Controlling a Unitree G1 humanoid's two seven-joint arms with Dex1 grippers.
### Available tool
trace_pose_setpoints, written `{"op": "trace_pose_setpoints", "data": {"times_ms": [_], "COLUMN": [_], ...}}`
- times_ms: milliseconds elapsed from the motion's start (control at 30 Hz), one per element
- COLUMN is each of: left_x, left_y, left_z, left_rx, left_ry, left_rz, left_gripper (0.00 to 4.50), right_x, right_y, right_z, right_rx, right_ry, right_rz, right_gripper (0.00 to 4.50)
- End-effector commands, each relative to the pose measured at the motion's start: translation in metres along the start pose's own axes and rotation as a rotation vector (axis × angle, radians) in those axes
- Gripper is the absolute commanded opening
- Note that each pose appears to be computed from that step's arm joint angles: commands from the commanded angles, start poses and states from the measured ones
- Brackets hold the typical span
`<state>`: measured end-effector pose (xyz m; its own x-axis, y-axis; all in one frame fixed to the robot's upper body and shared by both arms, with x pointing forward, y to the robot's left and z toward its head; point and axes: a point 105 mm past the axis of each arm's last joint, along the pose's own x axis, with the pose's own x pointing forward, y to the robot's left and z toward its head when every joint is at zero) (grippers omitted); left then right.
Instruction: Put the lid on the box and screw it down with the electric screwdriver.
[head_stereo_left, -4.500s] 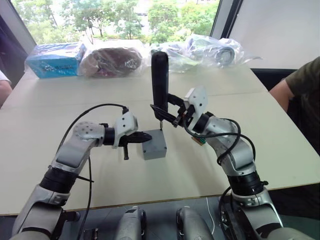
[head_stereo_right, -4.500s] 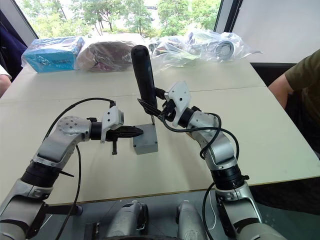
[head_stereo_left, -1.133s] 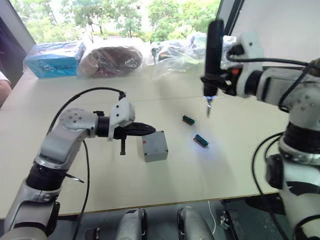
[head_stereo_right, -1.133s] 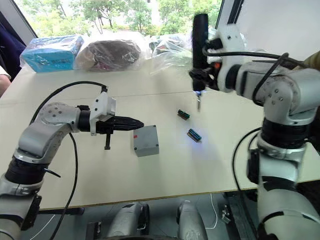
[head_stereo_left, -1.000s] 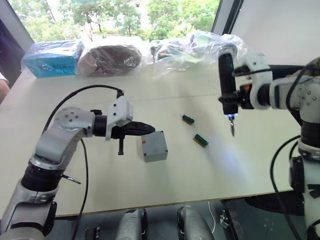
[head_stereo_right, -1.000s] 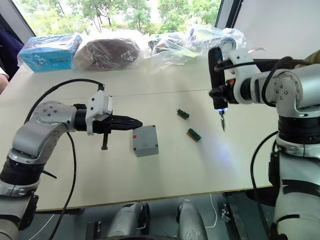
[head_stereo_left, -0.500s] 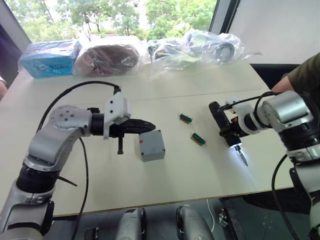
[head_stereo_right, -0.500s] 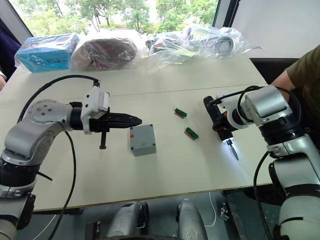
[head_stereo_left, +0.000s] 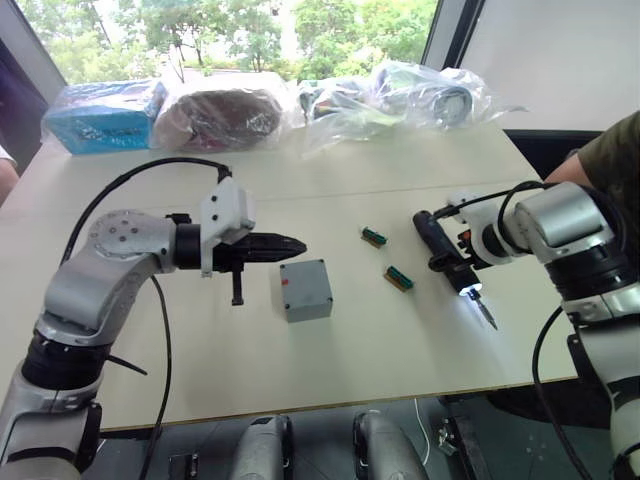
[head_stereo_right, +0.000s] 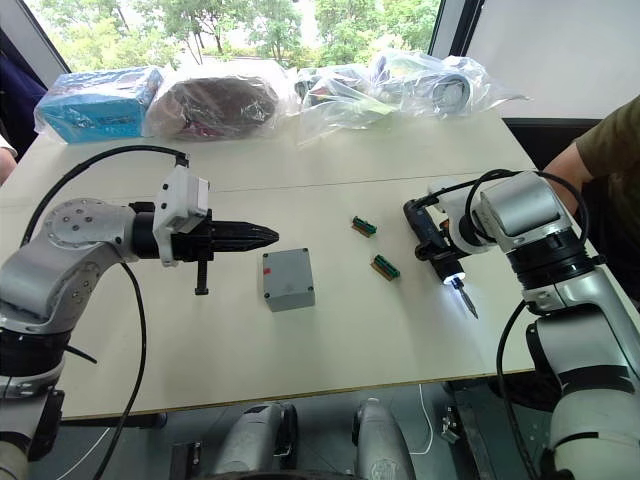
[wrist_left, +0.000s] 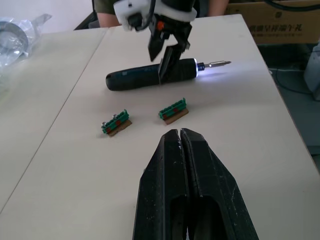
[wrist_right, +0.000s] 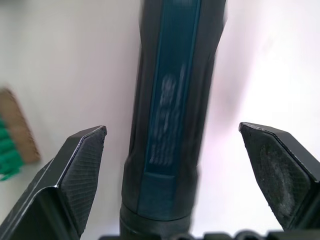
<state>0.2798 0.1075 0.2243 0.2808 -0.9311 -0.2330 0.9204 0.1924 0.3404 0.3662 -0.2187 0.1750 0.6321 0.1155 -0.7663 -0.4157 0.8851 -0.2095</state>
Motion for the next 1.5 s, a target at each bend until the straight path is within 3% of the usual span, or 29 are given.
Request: {"op": "trace_pose_setpoints", "data": {"times_ms": [33,133,233,400,533,567,700,900,1200,1500], "left_x": [-0.012,-0.019,-0.030,-0.032,-0.028,-0.026,-0.016,-0.005,0.017,0.034], "left_y": [0.004,0.005,-0.001,-0.003,-0.005,-0.005,-0.007,-0.008,0.007,0.017], "left_z": [-0.006,-0.022,-0.044,-0.073,-0.086,-0.089,-0.100,-0.109,-0.105,-0.116], "left_rx": [-0.002,-0.033,-0.062,-0.068,-0.106,-0.109,-0.103,-0.057,-0.032,0.002], "left_ry": [0.032,0.080,0.161,0.231,0.221,0.222,0.250,0.269,0.213,0.236], "left_rz": [0.041,0.061,0.068,0.091,0.103,0.102,0.073,0.045,0.057,0.050], "left_gripper": [0.00,0.00,0.00,0.00,0.00,0.00,0.00,0.00,0.00,0.00], "right_x": [-0.040,-0.057,-0.071,-0.050,-0.028,-0.023,0.003,0.020,0.014,0.004], "right_y": [0.004,0.022,0.063,0.089,0.108,0.113,0.134,0.154,0.190,0.195], "right_z": [0.047,0.070,0.081,0.062,0.047,0.043,0.021,0.013,-0.003,-0.008], "right_rx": [-0.154,-0.267,-0.483,-0.481,-0.486,-0.492,-0.515,-0.534,-0.558,-0.551], "right_ry": [-0.254,-0.425,-0.615,-0.628,-0.611,-0.603,-0.533,-0.503,-0.458,-0.436], "right_rz": [-0.012,0.035,0.133,0.240,0.291,0.295,0.334,0.360,0.519,0.552], "right_gripper": [4.48,4.48,3.84,2.15,0.74,0.08,0.01,0.01,0.01,0.01]}}
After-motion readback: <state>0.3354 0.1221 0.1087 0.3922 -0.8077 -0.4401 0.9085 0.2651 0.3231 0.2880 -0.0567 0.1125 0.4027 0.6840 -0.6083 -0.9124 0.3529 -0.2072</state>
